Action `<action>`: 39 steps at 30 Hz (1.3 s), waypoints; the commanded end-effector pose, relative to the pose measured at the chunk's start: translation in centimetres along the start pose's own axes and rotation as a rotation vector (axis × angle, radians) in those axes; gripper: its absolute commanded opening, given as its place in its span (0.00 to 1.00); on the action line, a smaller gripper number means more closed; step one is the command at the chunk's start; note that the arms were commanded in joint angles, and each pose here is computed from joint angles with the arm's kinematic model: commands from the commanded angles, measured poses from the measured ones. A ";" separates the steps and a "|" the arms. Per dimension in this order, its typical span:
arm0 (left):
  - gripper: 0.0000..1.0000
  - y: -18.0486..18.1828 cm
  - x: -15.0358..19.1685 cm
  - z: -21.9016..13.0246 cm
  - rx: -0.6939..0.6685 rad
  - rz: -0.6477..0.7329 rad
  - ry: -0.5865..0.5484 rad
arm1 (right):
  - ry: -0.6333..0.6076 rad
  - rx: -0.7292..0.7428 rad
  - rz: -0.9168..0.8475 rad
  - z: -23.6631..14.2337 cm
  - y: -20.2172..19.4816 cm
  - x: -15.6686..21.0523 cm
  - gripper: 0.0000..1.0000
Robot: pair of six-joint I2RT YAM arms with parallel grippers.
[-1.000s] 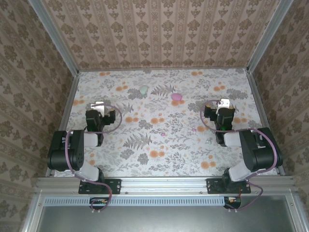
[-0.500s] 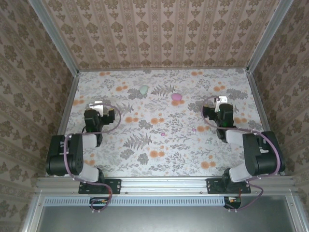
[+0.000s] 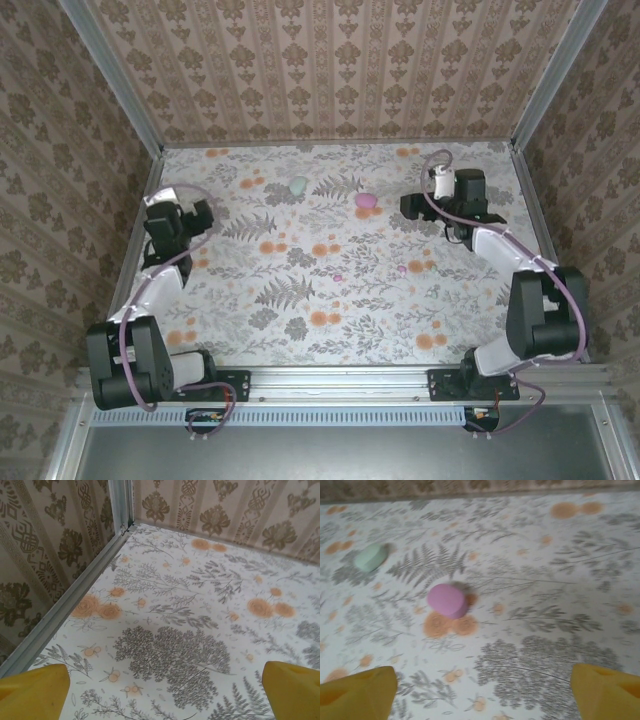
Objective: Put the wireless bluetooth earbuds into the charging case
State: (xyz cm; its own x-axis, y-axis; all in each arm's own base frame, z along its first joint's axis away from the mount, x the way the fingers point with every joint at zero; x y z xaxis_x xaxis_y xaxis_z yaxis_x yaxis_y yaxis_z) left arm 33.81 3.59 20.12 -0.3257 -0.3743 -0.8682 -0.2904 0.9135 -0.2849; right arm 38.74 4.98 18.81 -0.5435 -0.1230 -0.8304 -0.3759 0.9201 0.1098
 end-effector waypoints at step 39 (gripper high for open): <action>1.00 -14.3 7.8 -1.8 0.362 0.023 0.444 | 0.410 -0.411 -0.794 11.5 8.1 0.7 0.59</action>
State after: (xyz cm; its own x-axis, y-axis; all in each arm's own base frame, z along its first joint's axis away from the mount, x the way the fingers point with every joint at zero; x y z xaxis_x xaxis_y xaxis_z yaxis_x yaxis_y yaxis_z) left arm 33.61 -12.90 17.46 -0.7068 -0.2881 -0.6461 0.0543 0.8885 -0.4557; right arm 45.09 16.07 14.14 -0.2398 -0.7893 -0.5652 -0.8880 0.4136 -0.2009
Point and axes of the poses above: each hand's point on the last joint's axis, 136 mm out from that joint toward the fingers, its own z axis out along the fingers, its own y axis along the line the jaws close on, x = y × z, the point moved 6 cm from there along -z, back along the fingers, and after that the axes turned 10 degrees about -z, right-handed, at the moved point
